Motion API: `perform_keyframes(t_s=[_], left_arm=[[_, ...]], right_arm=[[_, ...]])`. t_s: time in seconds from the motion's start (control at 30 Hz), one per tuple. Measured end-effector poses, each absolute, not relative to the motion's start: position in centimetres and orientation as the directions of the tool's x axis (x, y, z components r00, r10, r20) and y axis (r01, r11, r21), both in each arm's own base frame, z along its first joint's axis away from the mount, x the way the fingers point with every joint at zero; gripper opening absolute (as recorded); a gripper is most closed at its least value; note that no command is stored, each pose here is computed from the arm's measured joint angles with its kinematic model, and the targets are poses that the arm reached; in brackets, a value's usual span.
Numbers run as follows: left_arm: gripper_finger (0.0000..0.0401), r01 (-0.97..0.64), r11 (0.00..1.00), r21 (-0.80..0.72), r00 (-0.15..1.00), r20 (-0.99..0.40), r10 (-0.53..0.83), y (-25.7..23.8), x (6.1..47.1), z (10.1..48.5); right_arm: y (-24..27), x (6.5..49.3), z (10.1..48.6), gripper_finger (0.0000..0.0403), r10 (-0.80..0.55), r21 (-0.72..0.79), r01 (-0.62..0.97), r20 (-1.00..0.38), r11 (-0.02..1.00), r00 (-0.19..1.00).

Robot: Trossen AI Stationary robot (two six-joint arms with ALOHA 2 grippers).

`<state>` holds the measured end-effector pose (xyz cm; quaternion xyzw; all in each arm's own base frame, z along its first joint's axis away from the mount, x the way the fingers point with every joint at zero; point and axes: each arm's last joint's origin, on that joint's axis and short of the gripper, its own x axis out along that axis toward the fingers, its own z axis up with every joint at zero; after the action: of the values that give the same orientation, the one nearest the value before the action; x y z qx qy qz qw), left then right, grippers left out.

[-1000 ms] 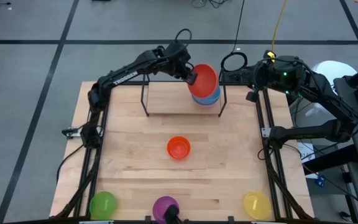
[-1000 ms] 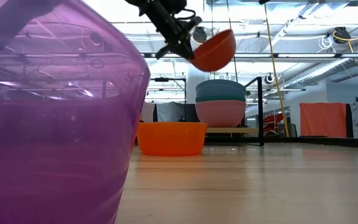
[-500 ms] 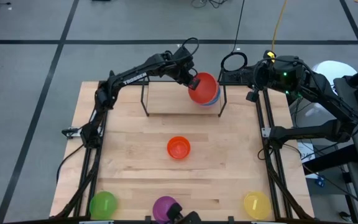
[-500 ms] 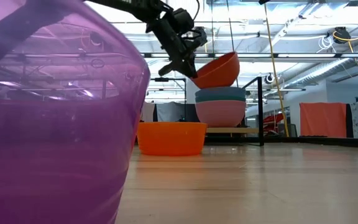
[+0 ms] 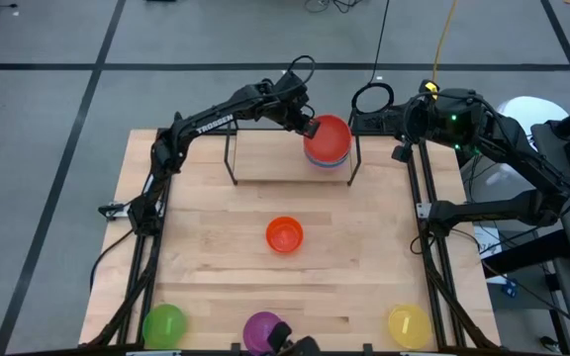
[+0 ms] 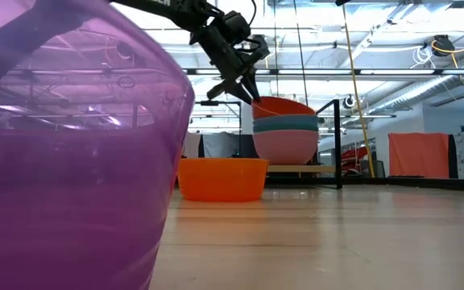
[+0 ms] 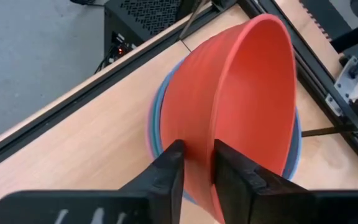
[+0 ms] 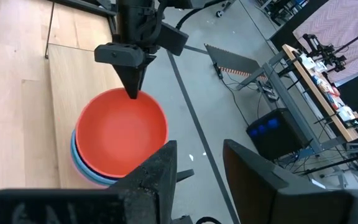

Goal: Place and stack bowls onto a shelf
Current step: Stack the large orange bowl on top of the blue bowls on the shelf

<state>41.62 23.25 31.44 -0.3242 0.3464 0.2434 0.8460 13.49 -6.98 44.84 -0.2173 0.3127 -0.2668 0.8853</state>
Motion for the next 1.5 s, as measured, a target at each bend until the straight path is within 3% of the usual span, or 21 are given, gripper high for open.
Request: perform_keyframes(t_s=[0.4, 0.77, 1.2, 1.5], left_arm=[[0.0087, -0.611, 0.680, -0.405, 0.663, -0.732, 0.159, 23.1, 41.7, 31.8], [0.0088, -0.555, 0.724, -0.409, 0.743, -0.636, 0.210, 23.2, 41.0, 36.5], [0.0088, -0.573, 0.743, -0.345, 0.684, -0.702, 0.201, 22.9, 41.2, 34.7], [0.0088, -0.601, 0.739, -0.304, 0.674, -0.690, 0.265, 22.3, 37.4, 39.2]], right_arm=[[-7.0, 13.5, 44.8, 0.0125, -0.607, -0.551, 0.334, -0.442, 0.764, 0.660], [-7.0, 13.5, 44.8, 0.0125, -0.608, -0.551, 0.335, -0.439, 0.764, 0.662], [-7.0, 13.6, 44.8, 0.0125, -0.606, -0.551, 0.334, -0.440, 0.765, 0.663], [-8.9, 18.7, 42.4, 0.0125, -0.471, -0.486, 0.216, -0.496, 0.847, 0.730]])
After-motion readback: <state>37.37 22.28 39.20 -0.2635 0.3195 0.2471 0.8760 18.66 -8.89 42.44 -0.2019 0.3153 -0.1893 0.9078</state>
